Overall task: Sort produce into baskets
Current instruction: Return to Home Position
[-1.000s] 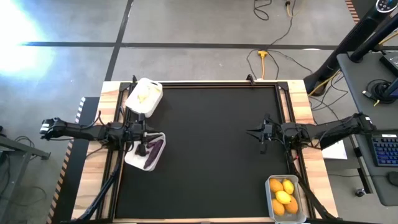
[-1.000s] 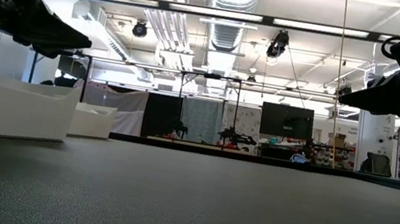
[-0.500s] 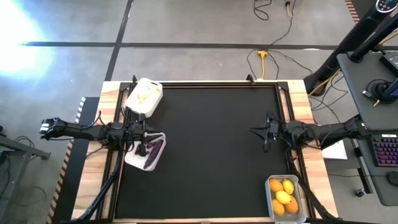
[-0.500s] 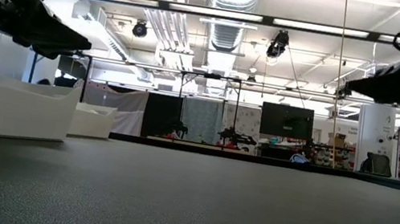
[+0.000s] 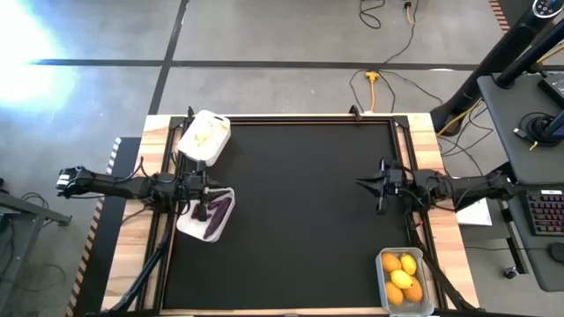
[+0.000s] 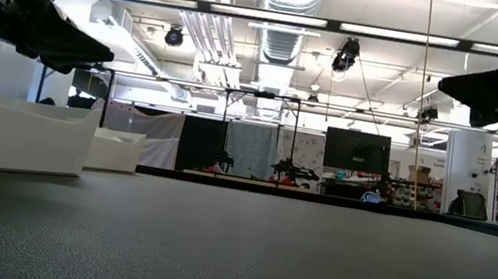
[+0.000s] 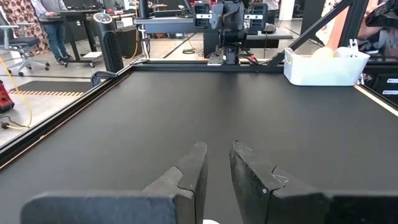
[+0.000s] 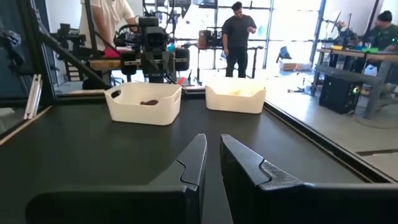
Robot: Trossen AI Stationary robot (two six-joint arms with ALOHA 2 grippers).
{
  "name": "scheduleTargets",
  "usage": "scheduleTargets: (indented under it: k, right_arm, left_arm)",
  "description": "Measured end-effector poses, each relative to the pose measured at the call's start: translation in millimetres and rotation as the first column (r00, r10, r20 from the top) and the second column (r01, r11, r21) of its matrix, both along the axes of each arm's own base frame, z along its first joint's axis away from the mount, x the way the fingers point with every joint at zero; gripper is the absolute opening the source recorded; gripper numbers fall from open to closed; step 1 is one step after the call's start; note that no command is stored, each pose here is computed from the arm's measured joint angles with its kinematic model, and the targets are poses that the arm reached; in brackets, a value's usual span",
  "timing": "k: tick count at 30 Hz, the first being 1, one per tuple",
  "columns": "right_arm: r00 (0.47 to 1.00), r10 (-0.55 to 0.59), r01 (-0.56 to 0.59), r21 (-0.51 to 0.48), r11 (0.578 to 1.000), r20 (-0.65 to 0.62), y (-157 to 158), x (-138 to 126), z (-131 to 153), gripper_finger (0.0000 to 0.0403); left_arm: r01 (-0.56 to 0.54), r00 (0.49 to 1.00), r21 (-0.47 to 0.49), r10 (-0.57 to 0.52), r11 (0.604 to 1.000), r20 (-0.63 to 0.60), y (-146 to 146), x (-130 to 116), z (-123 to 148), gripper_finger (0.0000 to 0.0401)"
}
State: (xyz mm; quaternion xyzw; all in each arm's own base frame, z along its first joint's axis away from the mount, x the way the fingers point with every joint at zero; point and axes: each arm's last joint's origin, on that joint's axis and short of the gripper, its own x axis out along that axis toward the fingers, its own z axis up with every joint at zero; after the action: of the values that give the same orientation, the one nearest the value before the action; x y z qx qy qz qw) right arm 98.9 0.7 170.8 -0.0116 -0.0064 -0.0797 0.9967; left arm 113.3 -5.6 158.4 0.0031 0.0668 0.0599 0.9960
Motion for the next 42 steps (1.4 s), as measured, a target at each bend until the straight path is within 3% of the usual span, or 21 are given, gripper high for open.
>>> scheduleTargets:
  k: [42]
  right_arm:
    - [1.000,0.000,0.000,0.033,0.999,0.000,0.0,0.4,0.7,0.0038]
  left_arm:
    - [0.000,1.000,0.000,0.000,1.000,-0.005,0.0,0.2,-0.4,0.0052]
